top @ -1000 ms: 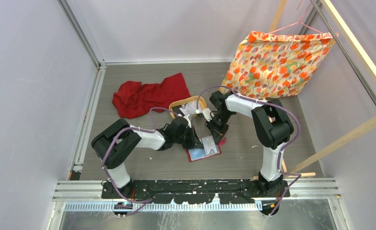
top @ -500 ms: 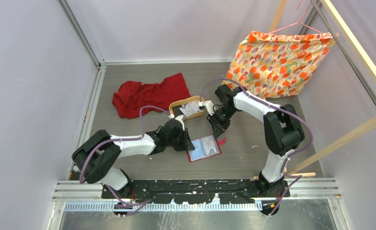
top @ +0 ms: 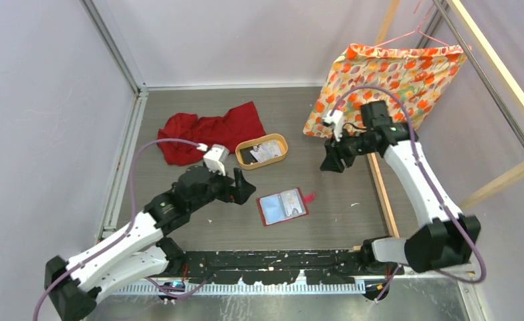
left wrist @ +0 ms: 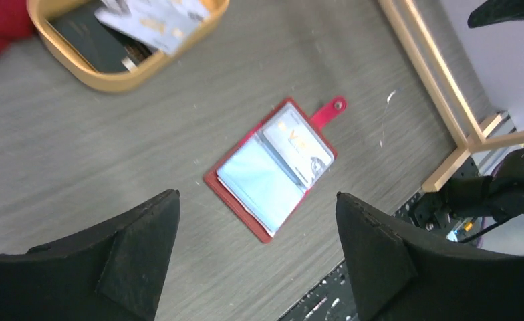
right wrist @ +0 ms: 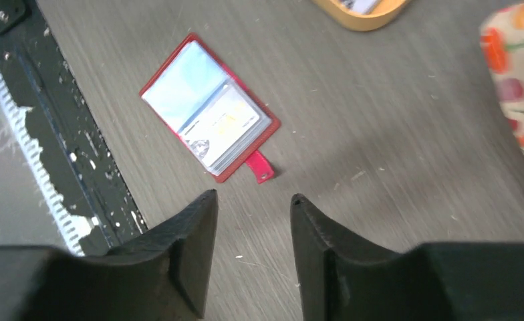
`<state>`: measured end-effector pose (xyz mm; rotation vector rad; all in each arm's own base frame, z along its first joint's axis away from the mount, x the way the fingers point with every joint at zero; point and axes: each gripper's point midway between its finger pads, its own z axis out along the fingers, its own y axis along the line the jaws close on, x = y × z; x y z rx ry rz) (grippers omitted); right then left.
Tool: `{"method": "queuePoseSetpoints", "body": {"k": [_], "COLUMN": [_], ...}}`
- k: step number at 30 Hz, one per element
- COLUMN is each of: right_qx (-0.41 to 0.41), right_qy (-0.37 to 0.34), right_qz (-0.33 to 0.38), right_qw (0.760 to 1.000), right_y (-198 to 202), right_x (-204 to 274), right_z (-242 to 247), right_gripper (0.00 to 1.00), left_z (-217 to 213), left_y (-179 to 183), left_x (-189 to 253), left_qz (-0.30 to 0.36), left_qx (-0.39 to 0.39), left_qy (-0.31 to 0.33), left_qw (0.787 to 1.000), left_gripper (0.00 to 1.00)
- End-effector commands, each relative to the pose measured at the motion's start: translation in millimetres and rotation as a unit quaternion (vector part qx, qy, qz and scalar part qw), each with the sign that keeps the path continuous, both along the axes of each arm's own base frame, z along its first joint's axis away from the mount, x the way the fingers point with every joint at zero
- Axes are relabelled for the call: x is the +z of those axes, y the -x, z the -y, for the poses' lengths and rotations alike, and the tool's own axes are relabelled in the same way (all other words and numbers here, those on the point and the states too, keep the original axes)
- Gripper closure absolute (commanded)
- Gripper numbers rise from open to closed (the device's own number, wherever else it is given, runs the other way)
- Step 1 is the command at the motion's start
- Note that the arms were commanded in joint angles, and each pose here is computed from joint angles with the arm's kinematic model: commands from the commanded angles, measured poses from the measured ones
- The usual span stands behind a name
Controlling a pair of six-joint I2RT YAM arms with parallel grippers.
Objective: Put the credit cards into the card holder
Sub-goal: Pick up the credit card from the storage box.
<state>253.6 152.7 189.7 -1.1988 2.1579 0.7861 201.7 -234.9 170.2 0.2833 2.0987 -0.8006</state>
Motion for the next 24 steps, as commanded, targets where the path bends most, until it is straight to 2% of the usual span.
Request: {"method": "queuePoseSetpoints", "body": {"k": [1,2,4,5,9,11,18,24], "right_qx": [-0.03,-0.042,-0.061,-0.061,-0.061,-0.06,-0.061,0.007], "right_qy": [-0.045,-0.046,-0.038,-0.03,-0.007,-0.016,-0.062,-0.136], "right_qz": [0.074,0.085,0.106,0.111,0.102,0.101,0.099,0.016], "right_qw": [0.996,0.994,0.992,0.991,0.993,0.993,0.991,0.991], "right_y": [4,4,5,7,23,30,39,51], "right_x": [38,43,50,53,74,89,98,95], "right_z": [9,11,16,19,28,26,15,-13], "right_gripper": [0.42,0.34,0.18,0.13,0.07,0.0,0.0,0.0], "left_z": [-35,-37,-39,-41,-37,-34,-22,-17], "left_y": [-1,2,7,9,16,16,12,0], "left_x": [40,50,68,75,95,103,109,93], "left_qz": [0.072,0.08,0.085,0.085,0.07,0.071,0.072,0.047], "left_qx": [0.023,0.019,0.009,0.007,-0.032,-0.049,-0.092,-0.089], "left_qy": [-0.014,-0.002,0.012,0.011,-0.01,-0.017,-0.031,-0.014], "left_qw": [0.997,0.997,0.996,0.996,0.997,0.996,0.993,0.995], "left_gripper": [0.04,0.01,0.0,0.0,0.0,0.0,0.0,0.0]}}
